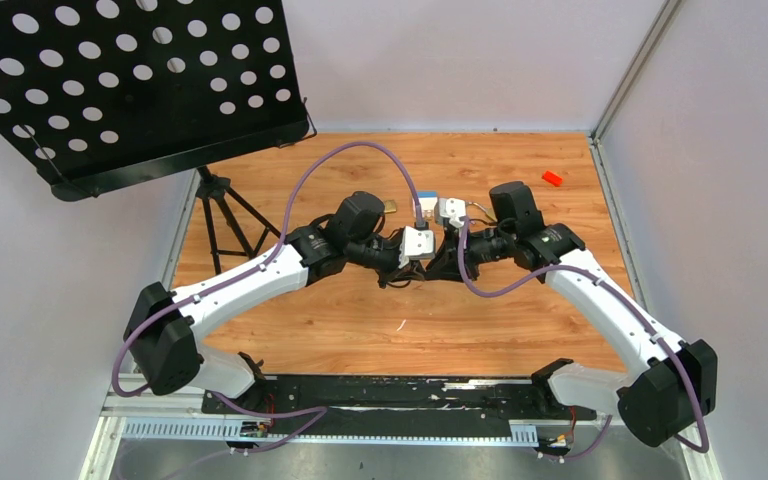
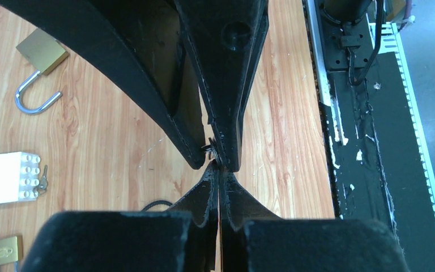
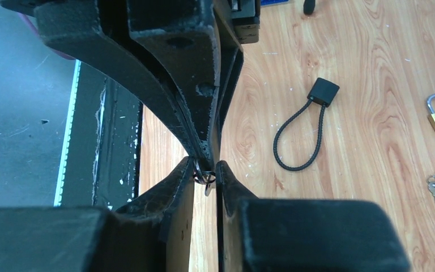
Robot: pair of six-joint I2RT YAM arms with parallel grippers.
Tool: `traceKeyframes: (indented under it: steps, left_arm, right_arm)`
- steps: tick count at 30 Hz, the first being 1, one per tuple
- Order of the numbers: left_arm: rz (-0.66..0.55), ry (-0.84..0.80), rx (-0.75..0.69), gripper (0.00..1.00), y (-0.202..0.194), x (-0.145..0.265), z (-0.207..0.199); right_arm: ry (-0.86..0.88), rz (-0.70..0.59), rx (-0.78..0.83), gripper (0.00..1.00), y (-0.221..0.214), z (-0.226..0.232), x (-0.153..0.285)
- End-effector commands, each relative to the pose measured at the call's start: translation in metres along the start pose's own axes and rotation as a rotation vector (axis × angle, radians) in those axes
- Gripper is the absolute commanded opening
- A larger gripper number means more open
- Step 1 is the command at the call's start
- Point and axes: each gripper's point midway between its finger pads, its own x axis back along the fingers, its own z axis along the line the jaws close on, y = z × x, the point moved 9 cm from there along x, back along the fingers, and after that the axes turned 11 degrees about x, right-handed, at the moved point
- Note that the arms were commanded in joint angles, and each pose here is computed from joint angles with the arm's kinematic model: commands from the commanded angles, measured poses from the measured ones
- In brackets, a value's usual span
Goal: Unlock with the key
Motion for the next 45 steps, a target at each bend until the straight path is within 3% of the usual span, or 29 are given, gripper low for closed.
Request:
traceKeyframes:
  steps: [1,12,23,39,45]
  left_arm:
    - [-0.060,-0.021,-0.041,0.00,0.015,0.004,-0.006]
    - [-0.041,-0.044,-0.034,0.00,0.009,0.001,-0.007]
    - [-0.036,-0.010,-0.050,0.00,0.011,0.004,-0.005]
    - [-0.023,0.053,-0.073,0.00,0.011,0.009,-0.001]
    - [-0.027,0.076,-0.076,0.00,0.012,0.012,-0.001]
  right_arm:
    - [-0.076,0.027,0.083,0.08,0.003,-0.007,0.004]
    - [-0.110,0.096,0.088,0.19,0.002,-0.009,0.010]
    - [-0.092,0.106,0.084,0.13,-0.001,-0.006,0.010]
    - [-0.065,0.119,0.084,0.20,-0.012,0.002,0.009]
    - [-0.073,0.144,0.081,0.32,-0.020,0.005,0.009]
